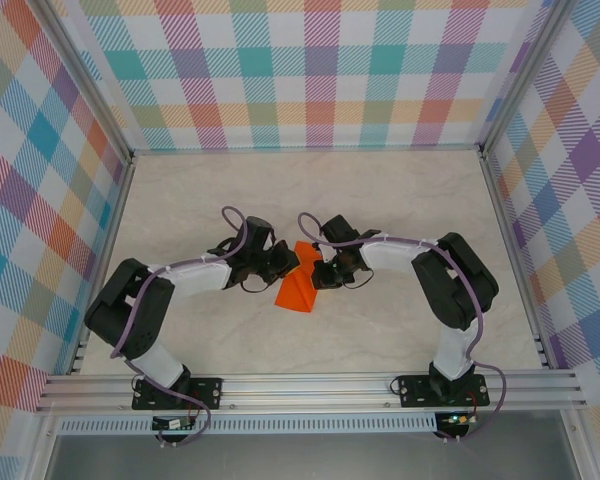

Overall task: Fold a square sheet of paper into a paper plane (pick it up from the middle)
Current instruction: Fold the triangle a second time at the center of the table.

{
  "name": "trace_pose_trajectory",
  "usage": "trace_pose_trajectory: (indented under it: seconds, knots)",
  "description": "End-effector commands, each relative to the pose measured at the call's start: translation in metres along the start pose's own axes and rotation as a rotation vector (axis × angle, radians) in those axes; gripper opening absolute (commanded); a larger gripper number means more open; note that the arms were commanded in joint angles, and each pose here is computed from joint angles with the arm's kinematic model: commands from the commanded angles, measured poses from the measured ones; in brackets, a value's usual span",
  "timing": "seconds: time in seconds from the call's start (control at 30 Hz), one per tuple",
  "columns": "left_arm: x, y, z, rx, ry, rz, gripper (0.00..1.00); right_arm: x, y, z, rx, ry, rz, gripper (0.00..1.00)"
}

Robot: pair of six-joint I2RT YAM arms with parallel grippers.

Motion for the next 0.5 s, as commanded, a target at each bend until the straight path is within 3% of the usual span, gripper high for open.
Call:
trace_pose_trajectory:
  seconds: [0.0, 0.47]
  knots:
    - [0.003, -0.006, 0.002, 0.017, 0.019, -0.031, 0.00, -0.006, -0.007, -0.006, 0.032, -0.012, -0.025, 0.06]
    - [0.025, -0.021, 0.004, 0.026, 0.019, 0.042, 0.00, -0.007, -0.008, -0.006, 0.035, -0.016, -0.028, 0.06]
Point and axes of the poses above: each hand's point on the last joint's axis, 136 mm out from that joint toward the fingers, its own y axis back along the fingers, its own x axis along the line the jaws close on, z = x × y, the point moved 10 cm from there along y, back along the fingers, and after that the axes turned 12 degrees about y, right-handed, at the moved point
